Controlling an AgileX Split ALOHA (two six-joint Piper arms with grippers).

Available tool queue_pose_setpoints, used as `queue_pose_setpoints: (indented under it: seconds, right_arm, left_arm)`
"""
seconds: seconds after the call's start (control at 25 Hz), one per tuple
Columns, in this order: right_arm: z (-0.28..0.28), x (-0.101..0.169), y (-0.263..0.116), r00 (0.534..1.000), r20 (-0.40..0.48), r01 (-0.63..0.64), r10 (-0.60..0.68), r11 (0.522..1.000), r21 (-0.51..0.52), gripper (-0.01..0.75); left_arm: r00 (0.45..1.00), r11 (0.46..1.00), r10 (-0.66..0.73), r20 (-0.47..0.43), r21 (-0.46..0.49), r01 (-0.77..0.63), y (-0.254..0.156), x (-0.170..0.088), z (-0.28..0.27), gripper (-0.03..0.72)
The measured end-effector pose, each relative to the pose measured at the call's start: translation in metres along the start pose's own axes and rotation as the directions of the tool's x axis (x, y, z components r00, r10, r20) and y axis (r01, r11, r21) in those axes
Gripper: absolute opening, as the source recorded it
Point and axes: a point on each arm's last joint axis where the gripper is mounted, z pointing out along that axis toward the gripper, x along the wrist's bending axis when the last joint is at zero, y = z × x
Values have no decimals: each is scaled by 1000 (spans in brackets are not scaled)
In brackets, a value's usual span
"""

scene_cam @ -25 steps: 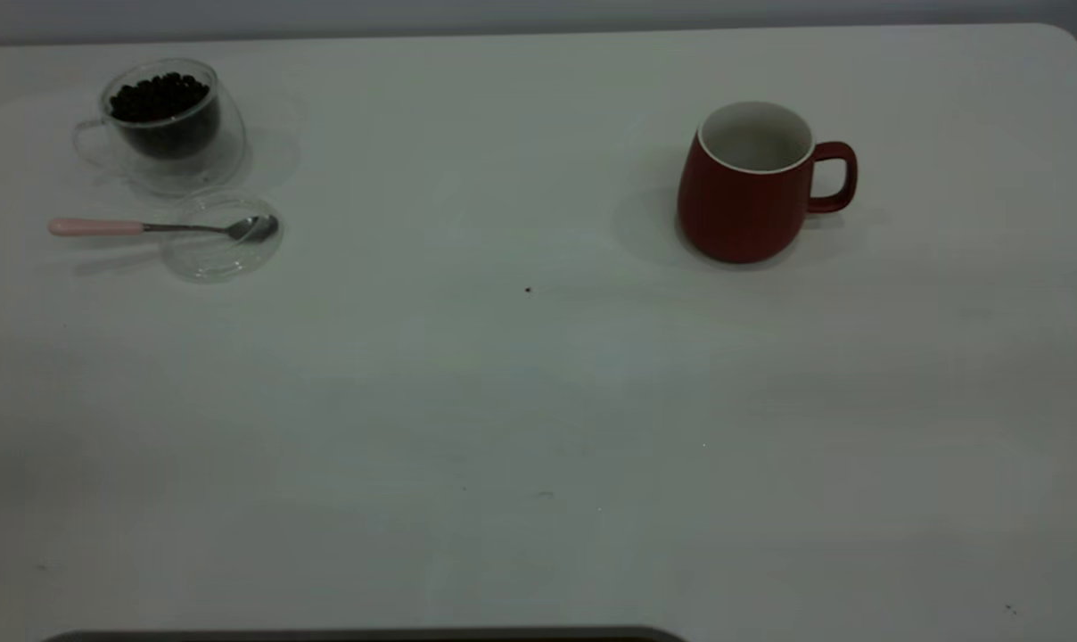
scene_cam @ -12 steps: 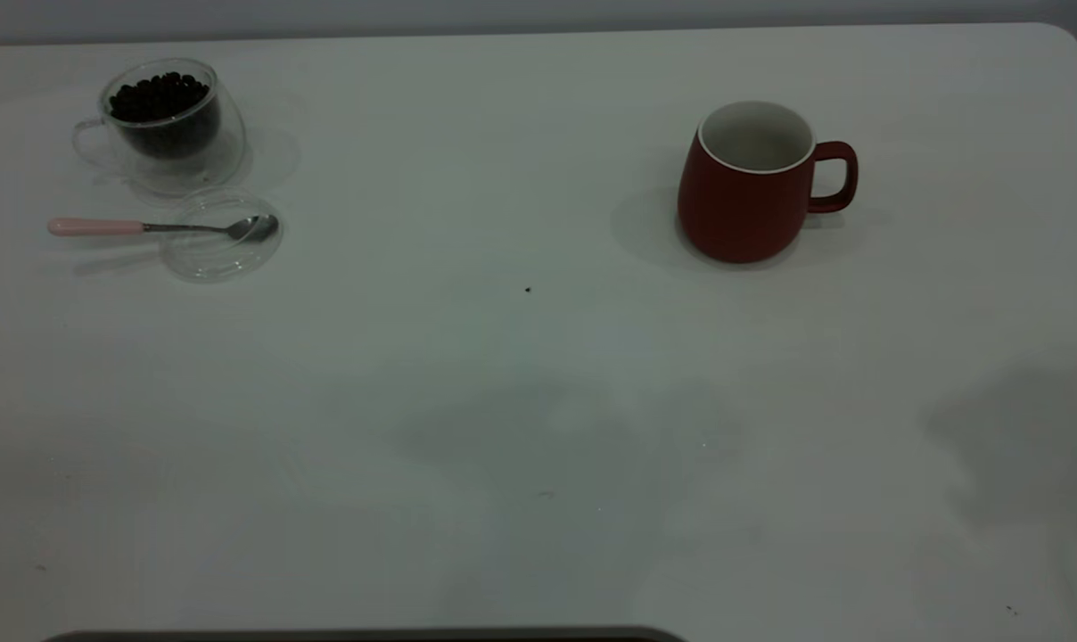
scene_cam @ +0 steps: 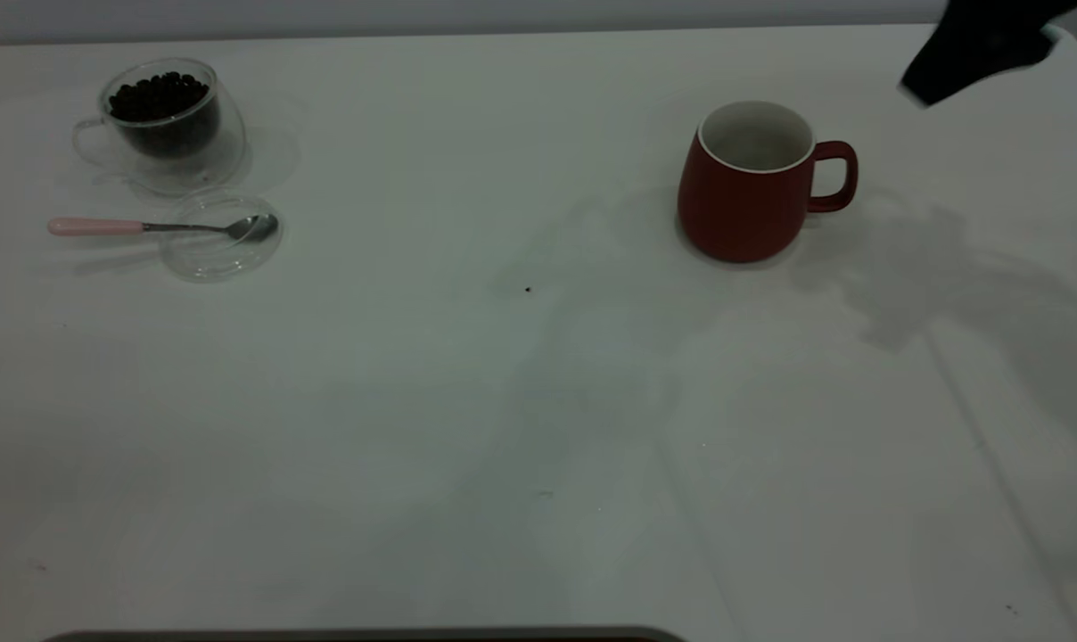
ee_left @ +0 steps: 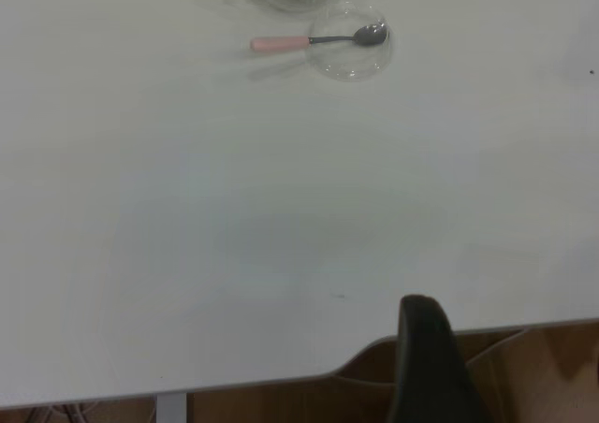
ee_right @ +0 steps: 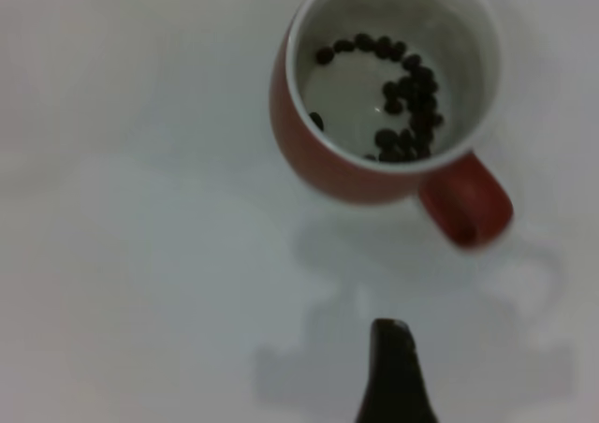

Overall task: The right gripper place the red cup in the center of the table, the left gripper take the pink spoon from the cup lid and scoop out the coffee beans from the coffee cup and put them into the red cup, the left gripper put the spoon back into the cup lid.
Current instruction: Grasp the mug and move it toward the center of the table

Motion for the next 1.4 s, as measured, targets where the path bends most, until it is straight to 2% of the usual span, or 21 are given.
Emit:
queue_pose_setpoints:
  seconds: [0.2,0.4,0.56,0.72,0.92,1.4]
  right_arm:
    - [48,-16,-4,986,-57,155,-155,988,10,582]
    - [74,-21,-13,954,-36,299,-298,954,25,582]
    - [91,-21,-21,943,-15,332,-332,943,19,582]
    - [105,-17,-17,944,10,329,-328,944,-31,582]
    - [123,5,9,958,6,285,-285,954,-93,582]
    - [156,73,101,910,-4,403,-415,886,-231,566]
  left_arm:
    - [1000,1000,0,0,0,0,0,0,0,482]
    - [1000,1000,0,0,0,0,0,0,0,482]
    - [1000,1000,0,0,0,0,0,0,0,482]
    - [1000,1000,0,0,0,0,0,0,0,482]
    - [1000,1000,0,0,0,0,0,0,0,482]
    - [1000,1000,0,0,0,0,0,0,0,482]
